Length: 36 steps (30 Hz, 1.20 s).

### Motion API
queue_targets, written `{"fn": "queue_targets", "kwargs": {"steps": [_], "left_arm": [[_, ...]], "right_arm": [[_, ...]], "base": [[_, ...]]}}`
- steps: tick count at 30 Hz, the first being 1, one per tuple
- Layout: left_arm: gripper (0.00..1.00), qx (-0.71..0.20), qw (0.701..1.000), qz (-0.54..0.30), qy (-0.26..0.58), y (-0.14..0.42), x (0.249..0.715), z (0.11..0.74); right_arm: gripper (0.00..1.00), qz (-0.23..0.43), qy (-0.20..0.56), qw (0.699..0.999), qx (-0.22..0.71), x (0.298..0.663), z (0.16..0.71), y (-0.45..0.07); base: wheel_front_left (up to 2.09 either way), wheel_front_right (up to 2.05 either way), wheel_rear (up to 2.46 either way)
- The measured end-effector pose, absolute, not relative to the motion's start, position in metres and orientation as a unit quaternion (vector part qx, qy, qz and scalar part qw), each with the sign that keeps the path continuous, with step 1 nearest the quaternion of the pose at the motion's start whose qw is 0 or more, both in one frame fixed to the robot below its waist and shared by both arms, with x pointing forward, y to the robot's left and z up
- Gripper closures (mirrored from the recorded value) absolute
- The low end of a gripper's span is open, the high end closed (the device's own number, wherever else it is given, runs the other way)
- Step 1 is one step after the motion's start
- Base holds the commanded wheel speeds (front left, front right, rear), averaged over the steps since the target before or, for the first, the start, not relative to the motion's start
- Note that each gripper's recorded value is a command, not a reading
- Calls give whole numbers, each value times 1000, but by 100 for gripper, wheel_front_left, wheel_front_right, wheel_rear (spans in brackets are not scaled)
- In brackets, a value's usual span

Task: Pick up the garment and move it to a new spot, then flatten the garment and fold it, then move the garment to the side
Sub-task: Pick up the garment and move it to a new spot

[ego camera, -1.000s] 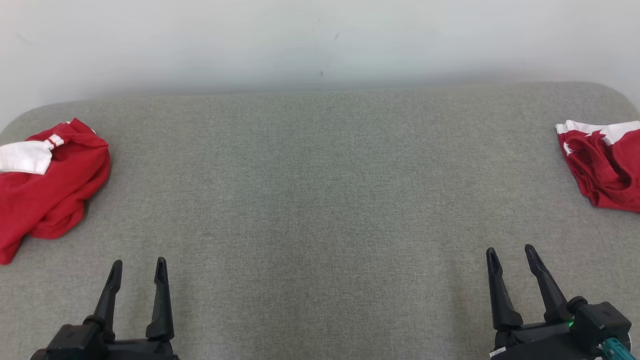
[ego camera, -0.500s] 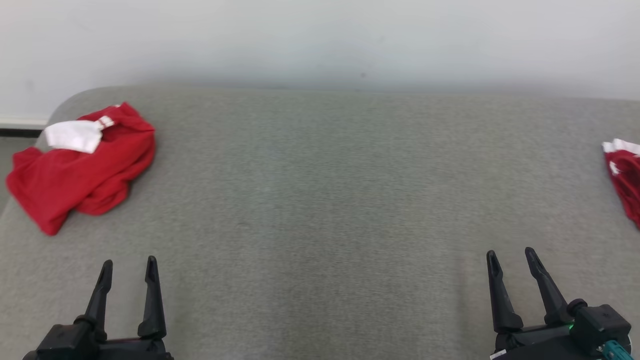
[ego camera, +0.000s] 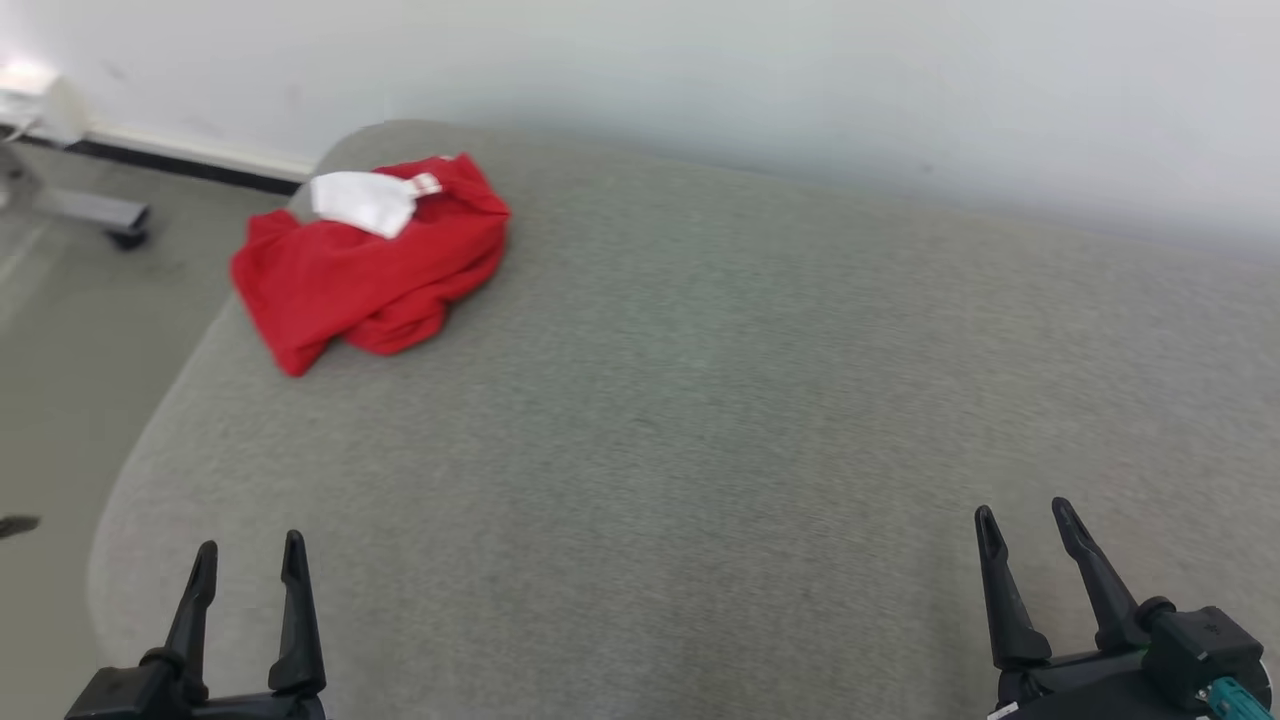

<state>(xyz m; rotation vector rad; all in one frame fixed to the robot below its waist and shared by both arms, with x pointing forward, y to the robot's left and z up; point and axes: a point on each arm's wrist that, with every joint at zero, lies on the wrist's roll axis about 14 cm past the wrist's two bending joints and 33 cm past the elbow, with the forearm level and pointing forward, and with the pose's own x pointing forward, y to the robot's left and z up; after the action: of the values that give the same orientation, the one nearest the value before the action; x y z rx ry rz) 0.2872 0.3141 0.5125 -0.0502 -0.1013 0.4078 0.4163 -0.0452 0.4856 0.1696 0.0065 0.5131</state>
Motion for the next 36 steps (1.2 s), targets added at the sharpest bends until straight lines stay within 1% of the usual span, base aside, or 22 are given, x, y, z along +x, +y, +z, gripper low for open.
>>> {"fn": "queue_targets", "kwargs": {"steps": [12, 16, 28, 33, 36], "left_arm": [[0, -19, 953, 298, -47, 352, 222, 513], [0, -17, 949, 312, -46, 357, 212, 513], [0, -20, 950, 307, -45, 355, 217, 511], [0, -13, 957, 284, -64, 355, 245, 525], [0, 1, 959, 269, -89, 360, 271, 544]], "right_arm": [[0, 339, 12, 937, 80, 418, 484, 17], [0, 352, 11, 932, 81, 419, 486, 27], [0, 337, 10, 938, 77, 422, 485, 16], [0, 313, 0, 947, 72, 431, 489, -2], [0, 292, -8, 954, 67, 440, 492, -18]], "base": [[0, 0, 0], [0, 0, 0], [0, 0, 0], [0, 0, 0], [0, 0, 0]]}}
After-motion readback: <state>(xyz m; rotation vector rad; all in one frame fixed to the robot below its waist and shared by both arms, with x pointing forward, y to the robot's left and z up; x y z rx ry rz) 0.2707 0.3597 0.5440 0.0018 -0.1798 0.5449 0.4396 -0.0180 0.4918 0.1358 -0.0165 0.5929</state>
